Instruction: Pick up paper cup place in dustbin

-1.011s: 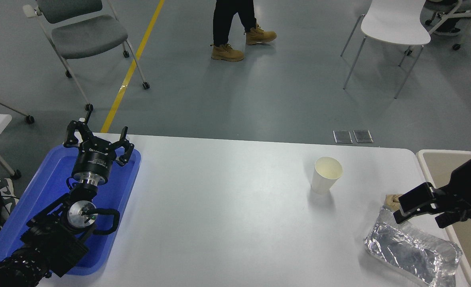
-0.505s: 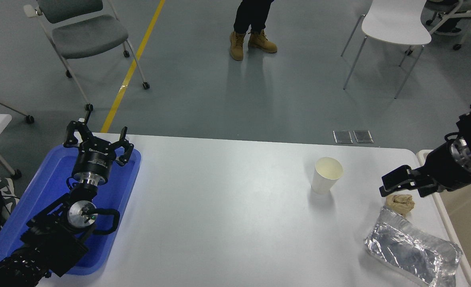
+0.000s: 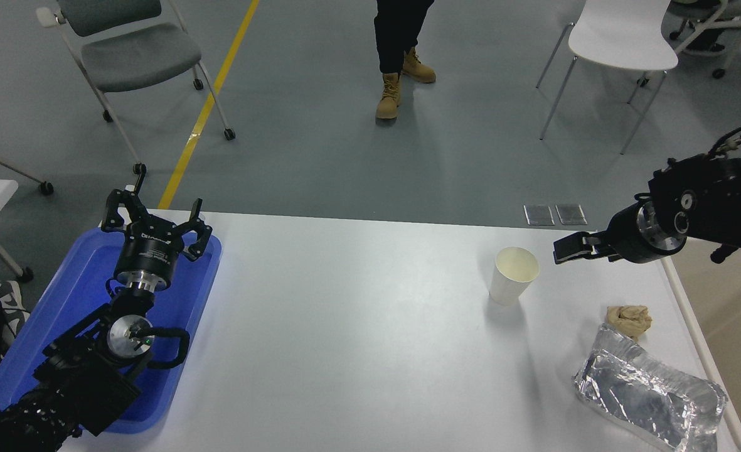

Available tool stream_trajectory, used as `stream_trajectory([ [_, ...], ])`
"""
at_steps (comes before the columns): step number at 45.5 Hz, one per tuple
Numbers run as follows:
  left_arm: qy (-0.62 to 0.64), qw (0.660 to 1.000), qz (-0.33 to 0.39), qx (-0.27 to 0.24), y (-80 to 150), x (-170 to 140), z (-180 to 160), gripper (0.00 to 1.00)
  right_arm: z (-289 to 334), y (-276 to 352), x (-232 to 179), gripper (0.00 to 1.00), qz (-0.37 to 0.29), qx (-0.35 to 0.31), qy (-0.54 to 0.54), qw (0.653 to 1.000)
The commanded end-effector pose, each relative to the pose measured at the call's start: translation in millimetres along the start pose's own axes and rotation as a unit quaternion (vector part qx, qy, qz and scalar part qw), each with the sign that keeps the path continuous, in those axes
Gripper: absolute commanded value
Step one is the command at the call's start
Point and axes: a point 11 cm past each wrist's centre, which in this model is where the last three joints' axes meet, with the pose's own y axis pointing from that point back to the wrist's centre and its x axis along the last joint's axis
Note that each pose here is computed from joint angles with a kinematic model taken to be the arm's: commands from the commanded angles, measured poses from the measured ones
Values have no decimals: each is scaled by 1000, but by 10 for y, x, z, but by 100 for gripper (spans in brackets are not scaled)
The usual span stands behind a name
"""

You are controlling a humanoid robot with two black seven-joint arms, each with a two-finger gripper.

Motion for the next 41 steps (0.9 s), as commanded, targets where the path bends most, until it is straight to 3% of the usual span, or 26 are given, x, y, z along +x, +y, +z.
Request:
stream_trajectory([
  [1,0,1000,0,0,0,-1,-1,100,25,-401,-64,100,54,-18,-4,998],
  [31,0,1000,0,-1,0,-1,0,100,-124,-712,-451,100,66,3,-15,998],
  [36,0,1000,0,0,0,-1,-1,100,-155,-733,-475,96,67,9,-23,997],
  [41,0,1000,-1,0,-6,-7,1,100,-170,-740,-483,80,65,10,-25,997],
])
